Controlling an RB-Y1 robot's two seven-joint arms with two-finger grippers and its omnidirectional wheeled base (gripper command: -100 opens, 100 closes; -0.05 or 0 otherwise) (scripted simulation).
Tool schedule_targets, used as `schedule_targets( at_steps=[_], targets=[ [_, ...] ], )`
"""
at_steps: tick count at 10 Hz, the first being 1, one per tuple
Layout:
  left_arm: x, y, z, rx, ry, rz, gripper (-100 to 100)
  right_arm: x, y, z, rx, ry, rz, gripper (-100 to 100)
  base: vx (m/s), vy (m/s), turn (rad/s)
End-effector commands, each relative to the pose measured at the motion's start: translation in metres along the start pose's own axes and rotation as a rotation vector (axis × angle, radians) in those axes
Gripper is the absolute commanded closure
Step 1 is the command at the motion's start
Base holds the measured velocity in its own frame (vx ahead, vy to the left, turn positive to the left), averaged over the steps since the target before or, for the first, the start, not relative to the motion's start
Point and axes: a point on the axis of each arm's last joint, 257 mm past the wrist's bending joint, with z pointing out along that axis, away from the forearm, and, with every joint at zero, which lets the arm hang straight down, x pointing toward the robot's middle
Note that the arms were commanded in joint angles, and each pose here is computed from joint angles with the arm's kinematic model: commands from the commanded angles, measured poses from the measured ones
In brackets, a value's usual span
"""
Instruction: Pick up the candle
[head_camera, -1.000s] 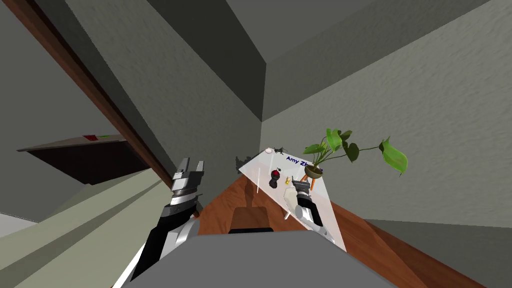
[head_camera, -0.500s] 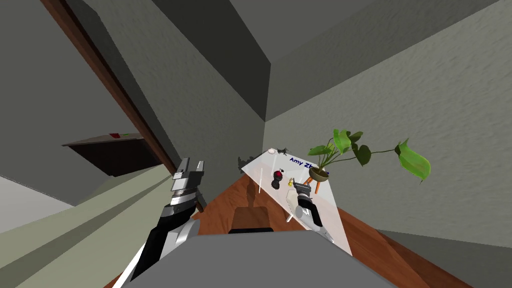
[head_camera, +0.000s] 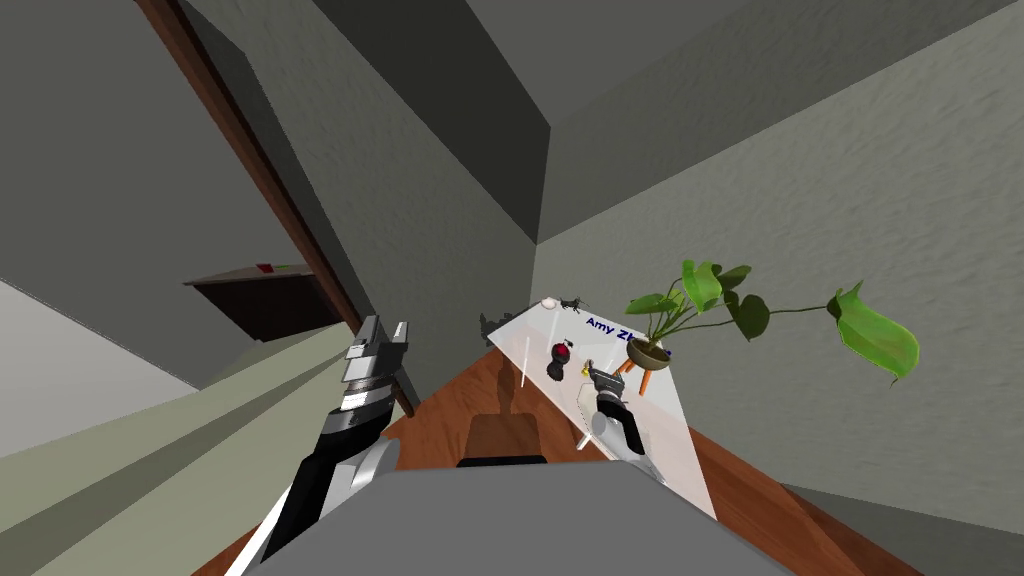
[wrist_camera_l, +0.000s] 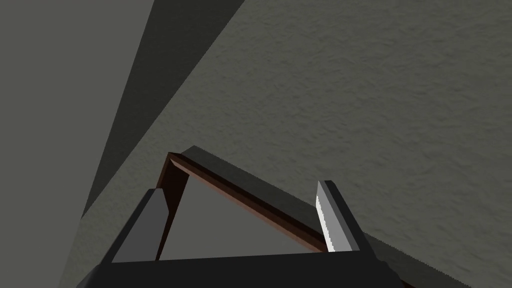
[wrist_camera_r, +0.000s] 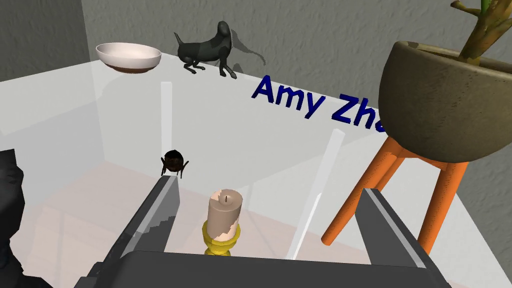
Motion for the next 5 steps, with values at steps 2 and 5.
schedule_targets(
  at_steps=[2,5],
  targets=[
    [0.0,0.0,0.0,0.0,0.0,0.0,0,-0.011,0.008,0.004,-0.027,-0.025,0.074,-100,-0.003,-0.005,0.059],
    [0.0,0.0,0.0,0.0,0.0,0.0,0,-0.038,0.02,0.0,-0.063,-0.082,0.139,-100,-0.002,-0.012,0.116]
  ],
)
